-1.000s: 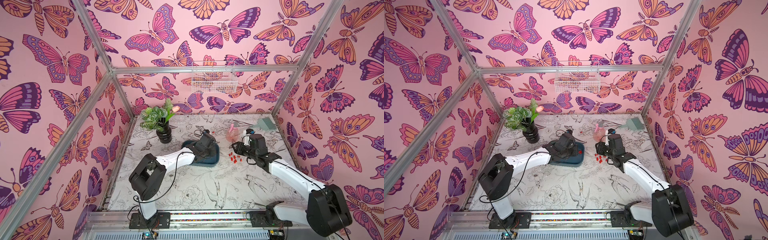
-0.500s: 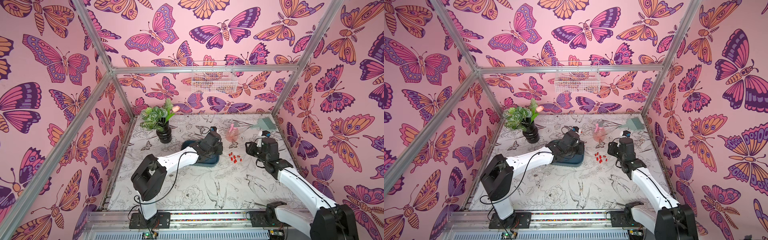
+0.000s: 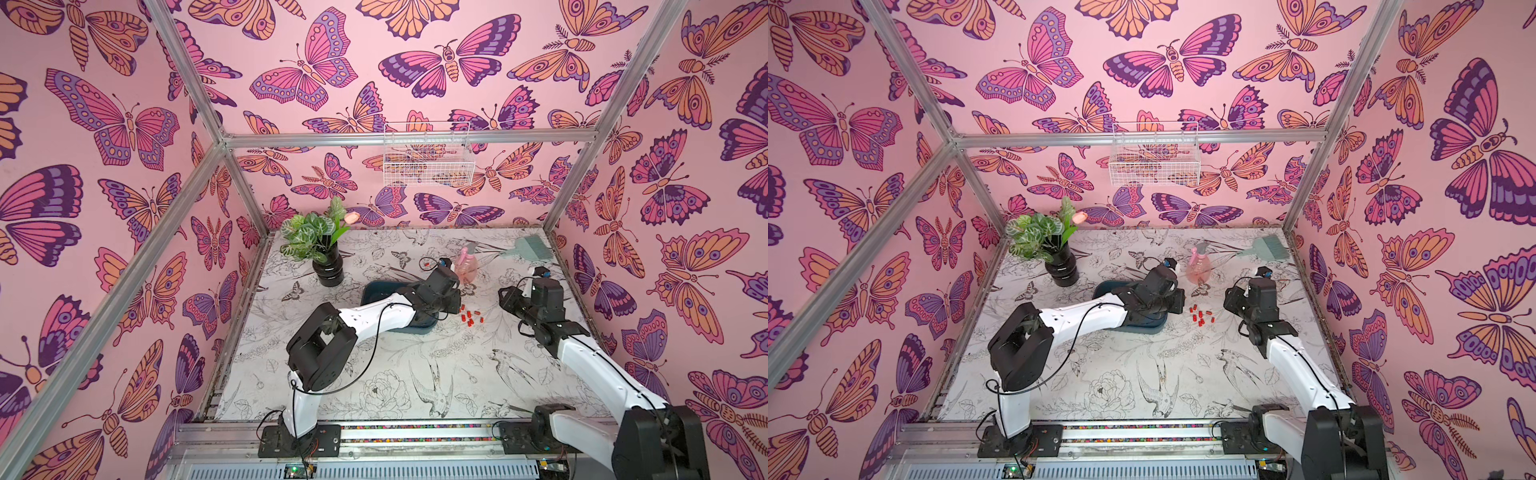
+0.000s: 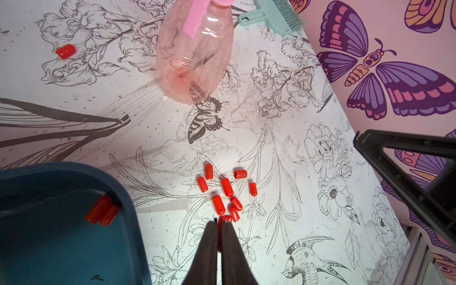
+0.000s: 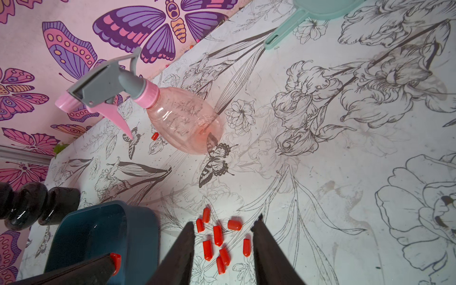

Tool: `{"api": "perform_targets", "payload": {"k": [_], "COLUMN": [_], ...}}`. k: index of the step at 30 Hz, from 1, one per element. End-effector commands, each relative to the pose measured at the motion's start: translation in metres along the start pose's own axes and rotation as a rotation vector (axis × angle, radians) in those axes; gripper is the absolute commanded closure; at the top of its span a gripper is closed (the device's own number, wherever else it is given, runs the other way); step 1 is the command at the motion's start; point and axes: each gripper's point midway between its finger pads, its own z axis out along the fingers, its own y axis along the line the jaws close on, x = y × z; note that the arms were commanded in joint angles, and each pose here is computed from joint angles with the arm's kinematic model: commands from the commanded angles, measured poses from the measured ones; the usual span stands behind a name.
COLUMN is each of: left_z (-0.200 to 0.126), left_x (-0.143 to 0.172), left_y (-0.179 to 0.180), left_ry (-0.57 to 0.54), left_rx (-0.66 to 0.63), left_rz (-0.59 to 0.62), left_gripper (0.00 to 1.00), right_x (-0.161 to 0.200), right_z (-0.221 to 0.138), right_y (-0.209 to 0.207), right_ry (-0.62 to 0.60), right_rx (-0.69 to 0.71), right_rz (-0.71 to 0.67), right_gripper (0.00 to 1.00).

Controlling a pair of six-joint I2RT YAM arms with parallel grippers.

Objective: Take the screw protection sleeves out of the storage box
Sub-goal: Place the screw protection sleeve at the center of the board.

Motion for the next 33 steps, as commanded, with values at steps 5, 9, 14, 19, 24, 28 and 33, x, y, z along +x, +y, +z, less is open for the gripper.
{"api": "perform_targets", "payload": {"k": [5,9,14,19,24,28,33], "left_z": [0.022,0.034,0.048,0.055,0.06,0.065,0.07], "left_x": [0.013,0.02,0.028,0.033,0.037,0.044,0.05], "left_y": [-0.004,-0.007,-0.011,-0.013,-0.008,-0.004,0.0], "left_ry": [0.063,0.097,0.131,0.151,0.168,0.193,0.213], "left_rx": [0.005,0.009,-0.002,-0.015,-0.043,-0.059,-0.072], "left_rz": [0.021,0.024,0.043,0.06,0.06,0.058,0.054], "left_gripper": [0.89,0.89,0.89,0.88,0.88,0.88,0.88], "right_x": [-0.002,-0.002,-0.001,-0.001,-0.002,-0.001,0.0], "right_z": [0.002,0.003,0.003,0.004,0.004,0.005,0.006], "right_y": [0.001,0.0,0.001,0.001,0.001,0.0,0.0], "right_ry": [-0.004,0.002,0.005,0.006,0.004,0.008,0.015], "right_rx": [-0.022,-0.023,-0.027,-0.03,-0.033,-0.034,-0.037], "right_rz": [0.024,0.027,0.029,0.032,0.033,0.036,0.039], "right_gripper": [0.57,0.57,0.58,0.58,0.58,0.58,0.58]}}
